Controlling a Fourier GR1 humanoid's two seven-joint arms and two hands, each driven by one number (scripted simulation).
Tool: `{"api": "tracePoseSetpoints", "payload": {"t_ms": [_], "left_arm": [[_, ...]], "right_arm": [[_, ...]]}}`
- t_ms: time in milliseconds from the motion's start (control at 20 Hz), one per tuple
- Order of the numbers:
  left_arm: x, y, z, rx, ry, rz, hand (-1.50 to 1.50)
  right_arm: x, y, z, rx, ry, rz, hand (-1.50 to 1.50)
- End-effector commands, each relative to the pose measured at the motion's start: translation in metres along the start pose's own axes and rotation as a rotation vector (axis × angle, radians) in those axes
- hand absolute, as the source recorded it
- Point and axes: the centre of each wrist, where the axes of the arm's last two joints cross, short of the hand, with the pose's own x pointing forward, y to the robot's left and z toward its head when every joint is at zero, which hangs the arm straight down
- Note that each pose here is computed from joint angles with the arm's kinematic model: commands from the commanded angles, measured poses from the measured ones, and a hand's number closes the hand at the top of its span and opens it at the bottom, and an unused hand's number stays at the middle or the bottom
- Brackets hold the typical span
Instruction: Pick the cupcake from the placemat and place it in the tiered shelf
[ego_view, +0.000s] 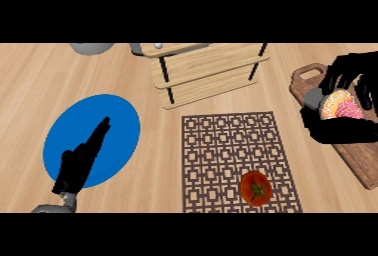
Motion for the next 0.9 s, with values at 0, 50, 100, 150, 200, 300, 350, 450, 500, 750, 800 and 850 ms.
{"api": "tracePoseSetpoints", "payload": {"t_ms": [0, 50, 100, 150, 200, 300, 350, 450, 500, 750, 800, 850], "left_arm": [[0.000, -0.002, -0.011, -0.020, 0.030, 0.002, 0.00], [-0.001, -0.008, -0.013, -0.026, 0.034, 0.009, 0.00], [-0.004, -0.009, -0.011, -0.028, 0.048, 0.000, 0.00], [0.003, 0.007, 0.006, -0.017, 0.045, -0.009, 0.00], [-0.003, -0.013, 0.008, -0.025, 0.033, -0.003, 0.00], [-0.020, -0.025, -0.003, -0.035, 0.025, 0.012, 0.00], [-0.002, -0.008, -0.015, -0.027, 0.020, -0.013, 0.00], [-0.003, -0.013, -0.013, -0.050, 0.002, -0.008, 0.00], [-0.002, -0.013, -0.005, -0.030, 0.028, 0.008, 0.00], [-0.010, -0.012, -0.013, -0.033, 0.018, -0.015, 0.00], [-0.010, -0.018, -0.012, -0.035, 0.007, 0.002, 0.00], [0.006, -0.026, -0.010, -0.036, 0.016, -0.014, 0.00]], "right_arm": [[-0.005, -0.042, -0.028, -0.081, -0.022, -0.087, 1.50], [0.030, -0.027, -0.029, -0.095, -0.013, -0.067, 1.50], [0.022, -0.041, -0.036, -0.089, -0.002, -0.076, 1.50], [0.029, -0.053, -0.047, -0.092, 0.014, -0.046, 1.50], [0.042, -0.042, -0.058, -0.106, 0.015, -0.063, 1.50], [0.031, -0.040, -0.080, -0.117, 0.025, -0.036, 1.50], [0.055, -0.050, -0.090, -0.126, 0.033, -0.028, 1.50], [0.051, -0.024, -0.109, -0.154, 0.043, -0.023, 1.50], [0.052, -0.037, -0.120, -0.145, 0.055, -0.054, 1.50], [0.066, -0.020, -0.153, -0.121, 0.005, -0.002, 1.50], [0.052, -0.015, -0.164, -0.111, 0.012, -0.005, 1.50], [0.065, 0.007, -0.161, -0.093, 0.008, 0.018, 1.50]]}}
